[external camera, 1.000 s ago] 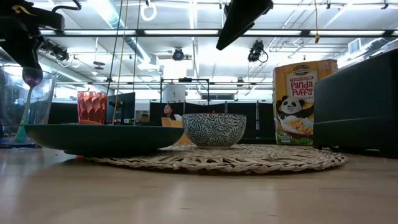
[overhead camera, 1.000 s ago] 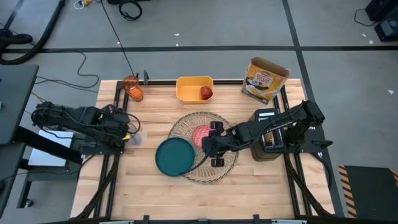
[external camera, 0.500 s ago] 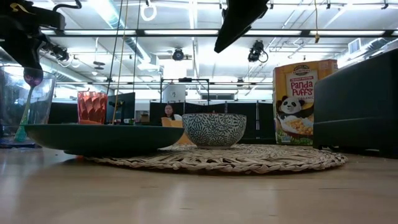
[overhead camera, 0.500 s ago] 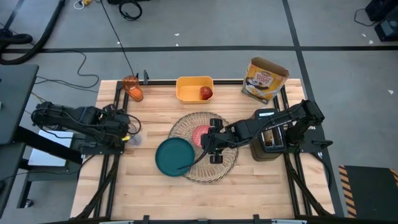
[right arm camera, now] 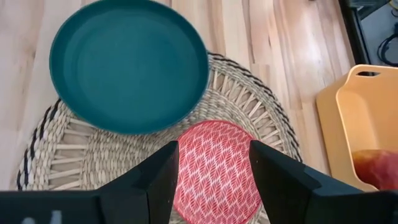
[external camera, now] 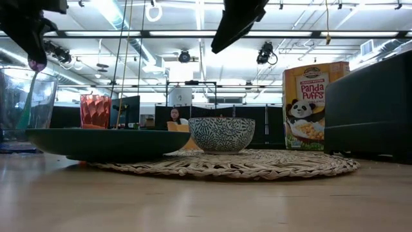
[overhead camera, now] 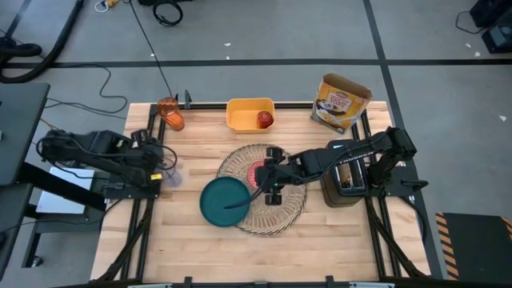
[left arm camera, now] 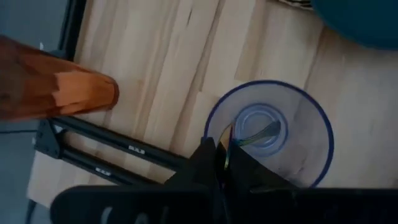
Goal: Arrange a breakfast setting
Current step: Put the blue spoon on the right side of the brown table mat
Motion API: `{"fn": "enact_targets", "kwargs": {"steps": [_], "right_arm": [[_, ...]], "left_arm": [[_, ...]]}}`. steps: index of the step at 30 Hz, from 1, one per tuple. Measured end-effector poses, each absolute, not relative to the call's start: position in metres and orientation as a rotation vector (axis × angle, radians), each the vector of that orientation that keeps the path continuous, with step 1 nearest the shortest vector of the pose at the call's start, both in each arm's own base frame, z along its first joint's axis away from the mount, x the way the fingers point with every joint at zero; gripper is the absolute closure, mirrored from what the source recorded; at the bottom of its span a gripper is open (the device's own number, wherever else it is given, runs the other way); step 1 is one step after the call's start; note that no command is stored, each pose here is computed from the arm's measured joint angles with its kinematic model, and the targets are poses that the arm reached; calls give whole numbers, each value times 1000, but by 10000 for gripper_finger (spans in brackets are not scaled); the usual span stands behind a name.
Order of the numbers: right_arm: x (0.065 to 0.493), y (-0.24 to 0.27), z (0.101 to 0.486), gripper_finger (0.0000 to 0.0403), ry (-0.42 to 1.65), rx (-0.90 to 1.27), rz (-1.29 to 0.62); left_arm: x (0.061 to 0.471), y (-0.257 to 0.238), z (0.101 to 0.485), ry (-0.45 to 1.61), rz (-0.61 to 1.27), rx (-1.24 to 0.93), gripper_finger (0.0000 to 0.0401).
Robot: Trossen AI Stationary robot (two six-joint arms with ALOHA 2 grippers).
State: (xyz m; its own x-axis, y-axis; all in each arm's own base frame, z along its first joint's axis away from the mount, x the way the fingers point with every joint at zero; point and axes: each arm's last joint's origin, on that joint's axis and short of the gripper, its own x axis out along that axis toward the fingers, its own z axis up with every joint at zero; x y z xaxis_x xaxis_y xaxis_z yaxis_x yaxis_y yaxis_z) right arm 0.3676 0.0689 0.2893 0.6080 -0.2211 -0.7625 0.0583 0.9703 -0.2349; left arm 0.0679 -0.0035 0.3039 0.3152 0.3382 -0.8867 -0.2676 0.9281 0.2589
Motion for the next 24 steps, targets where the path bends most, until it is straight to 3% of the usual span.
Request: {"fn": "enact_targets", "kwargs": {"steps": [8, 18, 24], "right_arm": [[371, 70, 292, 199, 860, -206, -167], [377, 74, 297, 199, 775, -190, -159], [378, 92, 304, 199, 682, -274, -170]], "left_arm": [[60, 0, 341, 1059, 364, 139, 387], [38, 7, 418, 797, 344, 213, 387], [30, 10, 436, 676, 475, -33, 386]]}}
